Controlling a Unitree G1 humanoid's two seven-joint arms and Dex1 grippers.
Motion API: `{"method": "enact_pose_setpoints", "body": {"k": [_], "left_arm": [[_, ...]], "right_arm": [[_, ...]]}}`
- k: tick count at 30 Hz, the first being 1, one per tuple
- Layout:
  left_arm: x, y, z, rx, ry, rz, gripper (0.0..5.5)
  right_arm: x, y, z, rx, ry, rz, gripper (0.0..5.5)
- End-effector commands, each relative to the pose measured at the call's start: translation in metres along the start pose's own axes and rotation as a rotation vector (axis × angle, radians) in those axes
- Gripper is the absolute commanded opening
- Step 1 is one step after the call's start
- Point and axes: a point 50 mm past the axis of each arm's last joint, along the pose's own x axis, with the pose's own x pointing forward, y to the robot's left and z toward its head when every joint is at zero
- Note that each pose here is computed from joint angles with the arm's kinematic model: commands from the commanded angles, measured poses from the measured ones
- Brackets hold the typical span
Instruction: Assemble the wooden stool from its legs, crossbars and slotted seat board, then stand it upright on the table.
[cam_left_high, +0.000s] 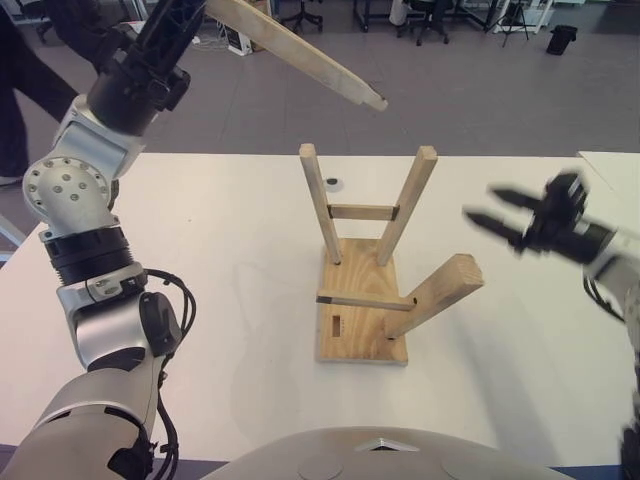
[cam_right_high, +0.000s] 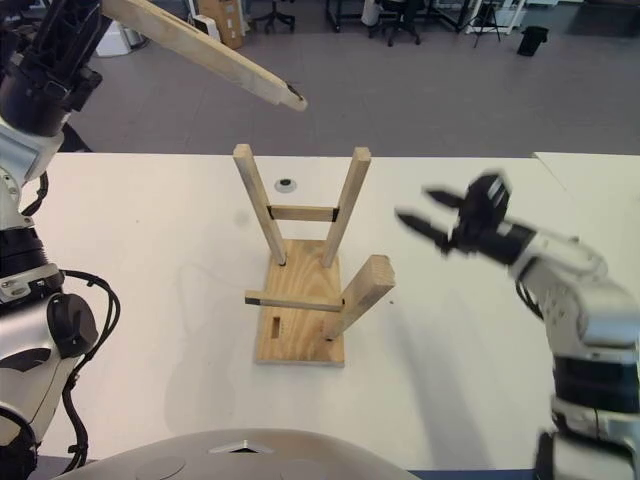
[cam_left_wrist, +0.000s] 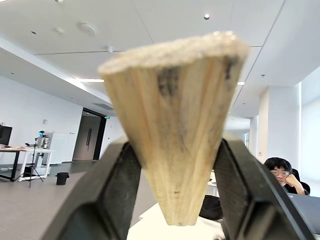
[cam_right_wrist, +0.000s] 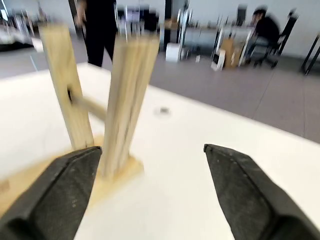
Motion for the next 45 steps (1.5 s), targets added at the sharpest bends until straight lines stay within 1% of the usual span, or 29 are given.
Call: {"method": "enact_pose_setpoints", "body": {"k": [1, 6, 8, 9, 11, 15, 18, 21, 26, 28, 32, 37, 45], "left_arm": [[-0.013, -0.002, 0.012, 0.090, 0.055, 0.049, 2.04], [-0.026, 0.006, 0.008, 0.089, 0.086, 0.102, 2.04], [-0.029, 0.007, 0.005, 0.089, 0.097, 0.108, 2.04], [-0.030, 0.008, 0.004, 0.088, 0.102, 0.109, 2.04], [-0.031, 0.008, -0.001, 0.087, 0.119, 0.109, 2.04], [-0.030, 0.011, -0.012, 0.115, 0.163, 0.132, 2.04], [-0.036, 0.015, -0.021, 0.162, 0.268, 0.167, 2.04], [-0.051, 0.015, -0.025, 0.188, 0.344, 0.180, 2.04], [-0.066, 0.009, -0.022, 0.148, 0.423, 0.041, 2.04], [-0.071, 0.007, -0.031, 0.138, 0.515, -0.032, 2.04], [-0.071, 0.009, -0.051, 0.116, 0.600, -0.124, 2.04], [-0.081, 0.007, -0.077, 0.108, 0.641, -0.165, 2.04], [-0.096, -0.017, -0.103, 0.047, 0.583, -0.148, 2.04]], "right_arm": [[-0.006, 0.043, -0.046, -0.076, 0.189, 0.202, 3.82], [0.003, 0.097, -0.060, -0.054, 0.158, 0.402, 3.82], [0.008, 0.110, -0.069, -0.083, 0.190, 0.428, 3.82], [0.014, 0.112, -0.074, -0.114, 0.208, 0.397, 3.82], [0.029, 0.113, -0.080, -0.149, 0.205, 0.326, 3.82], [0.058, 0.116, -0.083, -0.192, 0.166, 0.204, 3.82], [0.066, 0.115, -0.083, -0.179, 0.151, 0.144, 3.82], [0.064, 0.111, -0.085, -0.165, 0.157, 0.100, 3.82], [0.059, 0.096, -0.089, -0.158, 0.166, 0.041, 3.82], [0.057, 0.093, -0.092, -0.153, 0.169, 0.027, 3.82], [0.055, 0.090, -0.095, -0.152, 0.174, 0.018, 3.82], [0.055, 0.085, -0.096, -0.177, 0.176, 0.016, 3.82], [0.058, 0.088, -0.099, -0.192, 0.178, 0.040, 3.82]]}}
